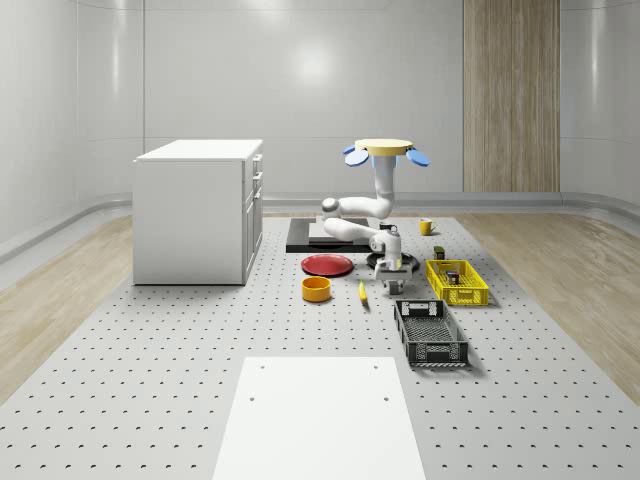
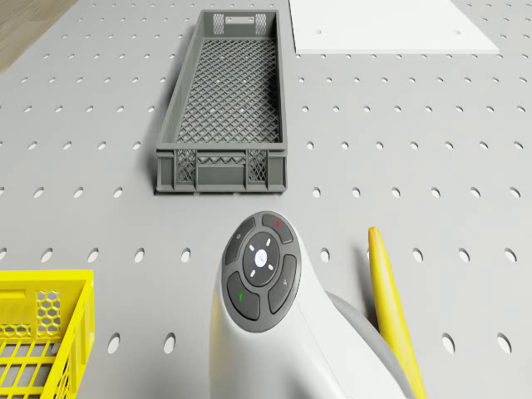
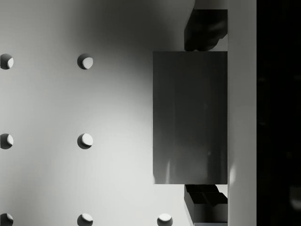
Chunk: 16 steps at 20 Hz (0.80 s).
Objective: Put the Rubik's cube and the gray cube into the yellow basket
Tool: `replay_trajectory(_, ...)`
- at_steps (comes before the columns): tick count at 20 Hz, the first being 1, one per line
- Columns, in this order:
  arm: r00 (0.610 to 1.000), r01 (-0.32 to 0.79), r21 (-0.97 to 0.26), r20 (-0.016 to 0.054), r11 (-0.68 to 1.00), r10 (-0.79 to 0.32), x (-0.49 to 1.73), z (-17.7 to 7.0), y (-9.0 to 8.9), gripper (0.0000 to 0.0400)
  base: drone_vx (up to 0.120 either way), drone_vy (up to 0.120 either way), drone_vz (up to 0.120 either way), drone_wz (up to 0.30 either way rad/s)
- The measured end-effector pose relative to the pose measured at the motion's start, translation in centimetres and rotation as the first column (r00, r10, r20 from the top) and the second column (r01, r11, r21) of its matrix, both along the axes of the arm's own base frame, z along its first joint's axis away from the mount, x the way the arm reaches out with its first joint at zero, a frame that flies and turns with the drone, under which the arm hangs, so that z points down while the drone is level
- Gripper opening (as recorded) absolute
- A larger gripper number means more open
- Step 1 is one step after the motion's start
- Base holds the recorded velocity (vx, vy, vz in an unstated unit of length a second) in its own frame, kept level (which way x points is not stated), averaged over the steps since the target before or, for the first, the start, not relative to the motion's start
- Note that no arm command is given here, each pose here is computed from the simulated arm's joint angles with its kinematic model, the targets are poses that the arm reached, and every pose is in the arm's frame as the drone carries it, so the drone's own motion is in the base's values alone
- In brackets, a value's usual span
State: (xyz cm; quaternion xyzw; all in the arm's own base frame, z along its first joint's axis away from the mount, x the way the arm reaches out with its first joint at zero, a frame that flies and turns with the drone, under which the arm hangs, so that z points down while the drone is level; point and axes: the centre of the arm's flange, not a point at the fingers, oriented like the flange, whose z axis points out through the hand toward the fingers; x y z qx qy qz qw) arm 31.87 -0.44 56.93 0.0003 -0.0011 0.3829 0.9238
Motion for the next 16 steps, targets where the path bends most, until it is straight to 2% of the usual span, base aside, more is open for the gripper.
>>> replay_trajectory(13, 1.0, 0.0, 0.0, 0.0, 1.0, 0.0, 0.0, 0.33, 0.01, 0.04, 0.0, 0.0, 0.0, 0.0)
replay_trajectory(16, 1.0, 0.0, 0.0, 0.0, 1.0, 0.0, 0.0, 0.34, 0.03, 0.0327, 0.0, 0.0, 0.0, 0.0)
